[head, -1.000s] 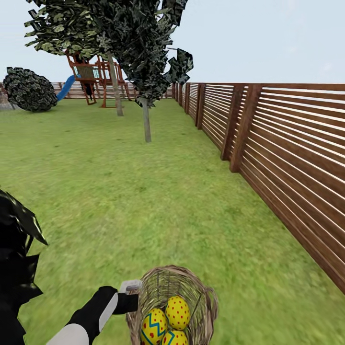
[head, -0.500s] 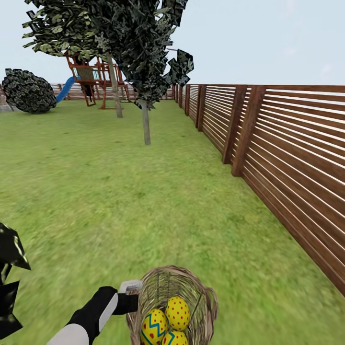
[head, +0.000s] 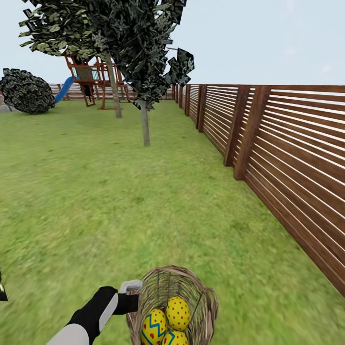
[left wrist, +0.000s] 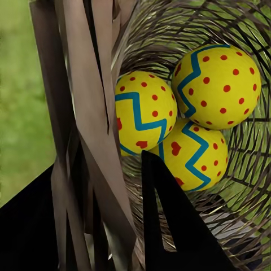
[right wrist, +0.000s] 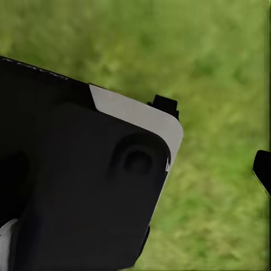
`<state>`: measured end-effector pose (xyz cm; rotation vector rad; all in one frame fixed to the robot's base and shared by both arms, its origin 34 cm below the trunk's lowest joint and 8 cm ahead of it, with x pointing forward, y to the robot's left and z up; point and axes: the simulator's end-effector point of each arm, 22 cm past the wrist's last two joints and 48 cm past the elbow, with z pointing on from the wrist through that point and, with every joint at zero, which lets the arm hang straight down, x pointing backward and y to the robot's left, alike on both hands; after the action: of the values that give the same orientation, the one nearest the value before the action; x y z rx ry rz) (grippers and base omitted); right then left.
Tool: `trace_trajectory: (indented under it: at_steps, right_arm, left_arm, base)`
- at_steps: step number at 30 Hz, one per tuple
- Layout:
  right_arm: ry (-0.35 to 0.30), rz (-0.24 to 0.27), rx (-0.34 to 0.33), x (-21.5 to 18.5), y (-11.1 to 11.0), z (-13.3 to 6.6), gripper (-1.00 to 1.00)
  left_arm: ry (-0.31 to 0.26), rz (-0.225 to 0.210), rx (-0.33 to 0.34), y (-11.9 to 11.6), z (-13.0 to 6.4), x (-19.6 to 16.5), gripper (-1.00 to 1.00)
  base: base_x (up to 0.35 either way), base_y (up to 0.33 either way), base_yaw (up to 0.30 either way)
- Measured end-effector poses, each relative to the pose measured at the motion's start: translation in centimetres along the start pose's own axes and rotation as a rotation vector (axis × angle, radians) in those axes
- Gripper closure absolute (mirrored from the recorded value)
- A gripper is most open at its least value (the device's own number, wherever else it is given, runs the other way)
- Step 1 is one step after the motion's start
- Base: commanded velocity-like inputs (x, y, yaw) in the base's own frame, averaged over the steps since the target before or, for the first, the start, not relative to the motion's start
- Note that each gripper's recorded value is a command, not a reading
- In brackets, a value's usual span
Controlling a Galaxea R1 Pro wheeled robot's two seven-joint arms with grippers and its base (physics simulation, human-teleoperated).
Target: Take the three Easter eggs out of the wicker basket on the lawn in the garden, then place them on the lawn next to a single tree (choose any tree) so that all three eggs are next to the same tree and none are left in the basket.
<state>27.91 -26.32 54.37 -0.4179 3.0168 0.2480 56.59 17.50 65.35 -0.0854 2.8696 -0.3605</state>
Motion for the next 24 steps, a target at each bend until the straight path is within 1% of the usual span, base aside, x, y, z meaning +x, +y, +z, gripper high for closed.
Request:
trace_trajectory:
  at_steps: [6, 19, 24]
  right_arm:
    - [-0.001, 0.000, 0.001, -0.05, -0.04, 0.00, -1.00]
    - [-0.012, -0.002, 0.004, -0.52, -0.12, -0.15, -1.00]
    - [-0.013, -0.007, 0.005, -0.53, -0.23, -0.19, -1.00]
  left_arm:
    - [0.000, 0.000, 0.000, 0.00, 0.00, 0.00, 1.00]
    - [-0.012, 0.004, 0.001, -0.12, -0.43, -0.46, 1.00]
    - [-0.013, 0.002, 0.002, -0.15, -0.47, -0.51, 1.00]
  base:
    - [0.322, 0.000, 0.012]
    - [0.322, 0.000, 0.202]
    - [0.322, 0.000, 0.019]
